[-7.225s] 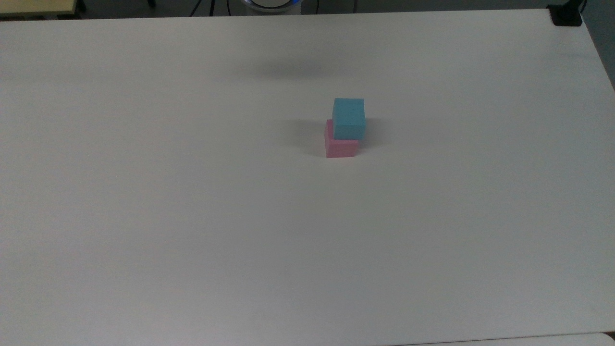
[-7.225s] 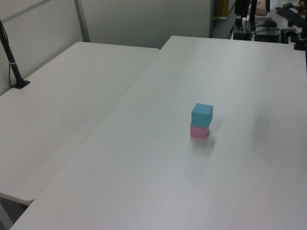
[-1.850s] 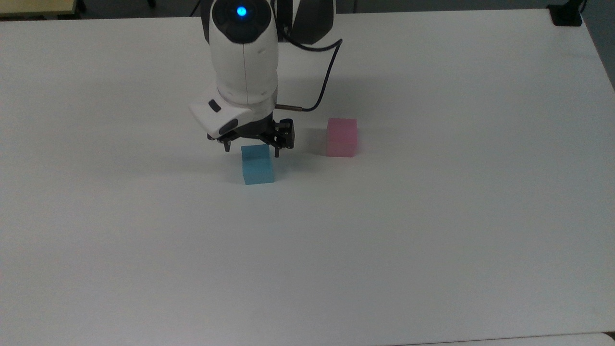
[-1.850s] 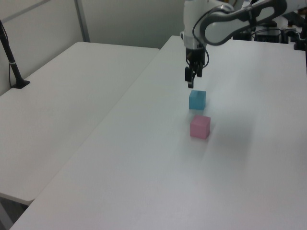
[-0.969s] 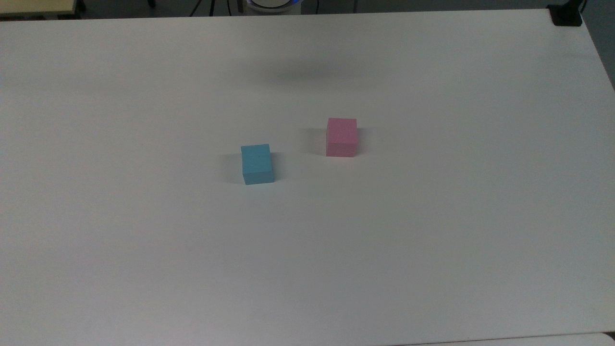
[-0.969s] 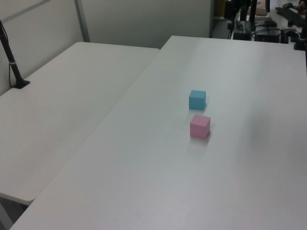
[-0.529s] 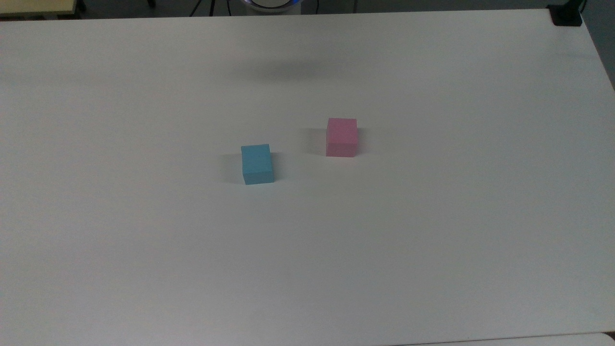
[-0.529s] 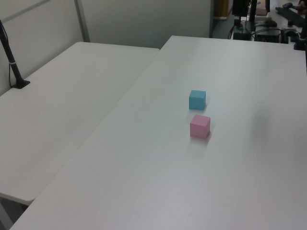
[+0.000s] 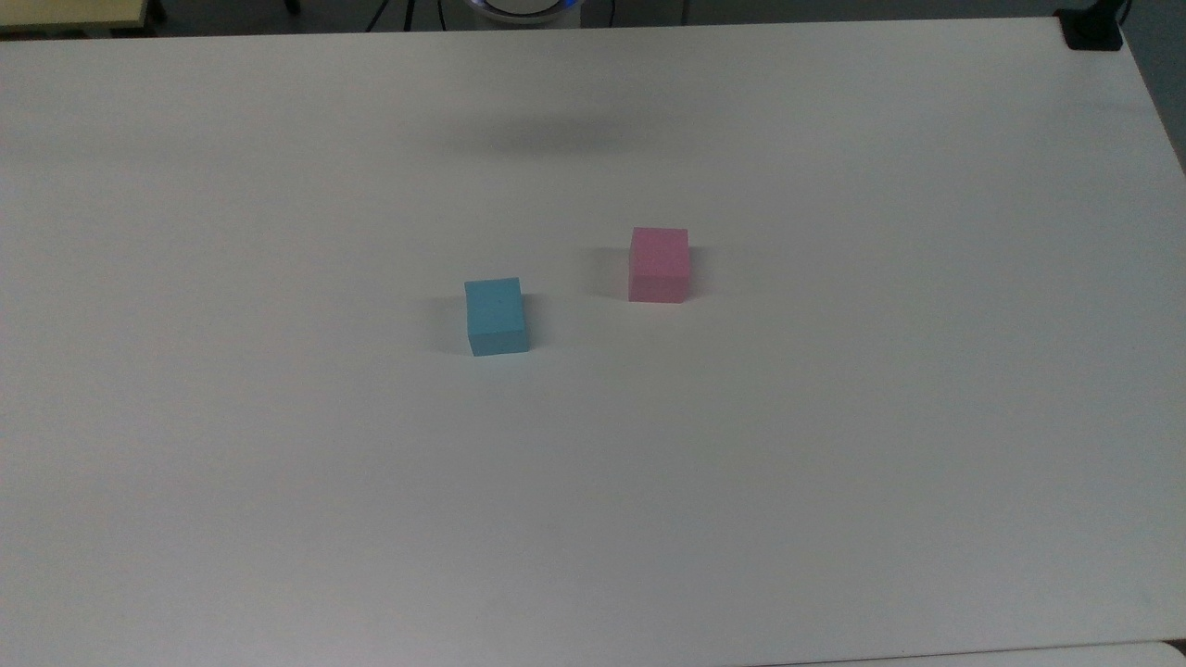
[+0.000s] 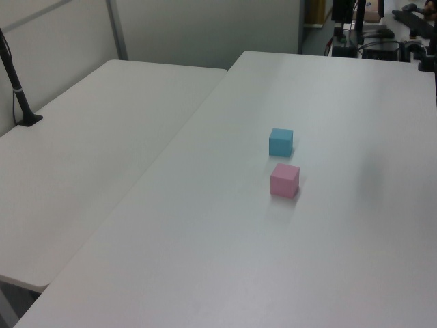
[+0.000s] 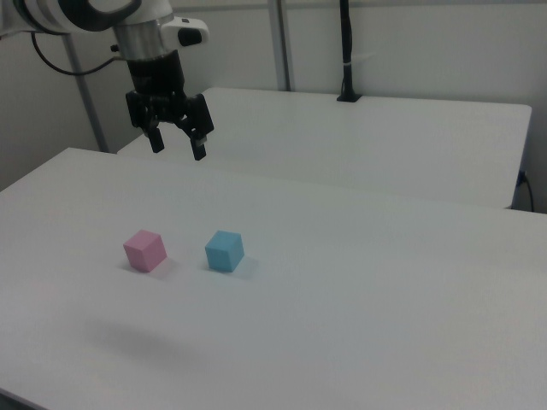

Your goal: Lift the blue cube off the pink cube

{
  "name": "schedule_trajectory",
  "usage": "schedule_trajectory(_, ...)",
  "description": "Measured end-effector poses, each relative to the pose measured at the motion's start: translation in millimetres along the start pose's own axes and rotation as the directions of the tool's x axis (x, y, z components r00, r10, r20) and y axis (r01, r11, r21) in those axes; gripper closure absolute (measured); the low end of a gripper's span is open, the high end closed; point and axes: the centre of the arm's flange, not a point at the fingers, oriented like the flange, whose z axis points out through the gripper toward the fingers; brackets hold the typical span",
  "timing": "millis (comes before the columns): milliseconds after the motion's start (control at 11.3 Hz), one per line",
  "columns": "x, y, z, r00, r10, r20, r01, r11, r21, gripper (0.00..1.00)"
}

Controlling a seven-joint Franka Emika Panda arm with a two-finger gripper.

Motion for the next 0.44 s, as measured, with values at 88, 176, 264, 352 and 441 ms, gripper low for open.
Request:
schedule_trajectory(88, 0.0, 0.0, 0.0, 1.0, -0.019, 0.0, 0.019, 1.0, 0.0, 0.0)
schedule_trajectory(176, 0.0, 0.0, 0.0, 0.999, -0.044, 0.0, 0.044, 0.999, 0.0, 0.0)
schedule_trajectory(264, 0.0, 0.0, 0.0, 0.998, -0.057, 0.0, 0.057, 0.998, 0.0, 0.0)
schedule_trajectory(352, 0.0, 0.0, 0.0, 0.998, -0.06, 0.0, 0.06, 0.998, 0.0, 0.0)
schedule_trajectory(441, 0.0, 0.0, 0.0, 0.998, -0.06, 0.0, 0.06, 0.998, 0.0, 0.0)
